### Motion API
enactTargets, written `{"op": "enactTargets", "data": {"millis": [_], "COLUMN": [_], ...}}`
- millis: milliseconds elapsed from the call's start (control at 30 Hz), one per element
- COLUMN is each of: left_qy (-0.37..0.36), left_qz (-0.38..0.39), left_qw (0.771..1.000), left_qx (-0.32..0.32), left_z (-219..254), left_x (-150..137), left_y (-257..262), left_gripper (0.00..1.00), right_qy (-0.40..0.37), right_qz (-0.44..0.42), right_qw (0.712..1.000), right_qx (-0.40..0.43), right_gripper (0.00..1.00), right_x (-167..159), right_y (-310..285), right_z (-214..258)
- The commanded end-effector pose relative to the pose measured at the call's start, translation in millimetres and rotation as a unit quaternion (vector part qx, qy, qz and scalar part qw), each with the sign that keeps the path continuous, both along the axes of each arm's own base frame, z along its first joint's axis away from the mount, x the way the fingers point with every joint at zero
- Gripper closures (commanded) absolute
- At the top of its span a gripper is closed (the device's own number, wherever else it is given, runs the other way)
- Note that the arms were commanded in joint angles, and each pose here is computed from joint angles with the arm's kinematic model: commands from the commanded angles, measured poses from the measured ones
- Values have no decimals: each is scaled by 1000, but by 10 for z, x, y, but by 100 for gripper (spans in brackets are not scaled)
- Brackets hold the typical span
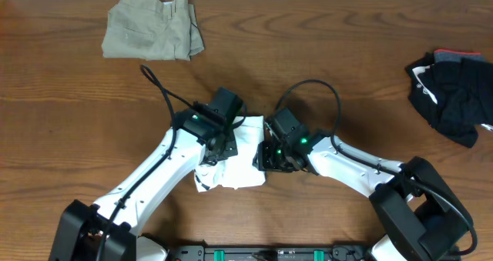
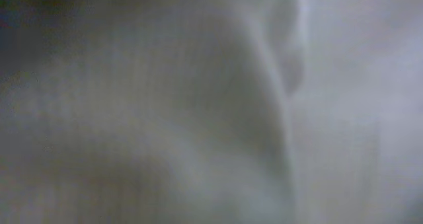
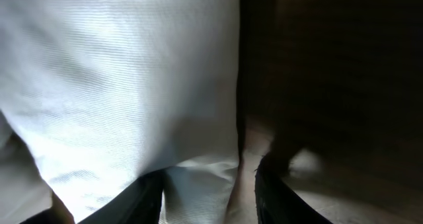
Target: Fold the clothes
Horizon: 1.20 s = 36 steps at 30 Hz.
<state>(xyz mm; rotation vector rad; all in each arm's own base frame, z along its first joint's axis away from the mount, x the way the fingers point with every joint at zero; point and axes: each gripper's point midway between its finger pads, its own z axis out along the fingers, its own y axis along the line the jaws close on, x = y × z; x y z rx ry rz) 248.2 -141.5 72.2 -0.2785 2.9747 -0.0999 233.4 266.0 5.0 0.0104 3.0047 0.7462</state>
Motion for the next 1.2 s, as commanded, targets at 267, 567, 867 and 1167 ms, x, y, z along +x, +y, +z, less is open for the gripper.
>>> {"op": "enactTargets", "data": {"millis": [267,567,867,1167], "left_qy": [-14,9,-9,-80], "left_qz": [-4,-23,-106,-157], "left_qw": [1000,998,989,973], "left_qx": [-11,-56,-100,-149], "left_z": [86,94,253,830], "left_x": [35,-47,-115,-185], "left_y": [-119,-284,-649,-954], "left_gripper": [60,51,46,32], "right_qy": [16,21,39,32], "right_qz": [-5,-21,-50,-47], "right_qw": [1000,999,997,998], "right_qx": [-11,-15,-40,-40], "right_gripper": [52,46,38,23], "right_x": [-38,27,168,234], "right_y": [-17,-121,-572,-784], "right_z": [-68,-79,-94,-2]}}
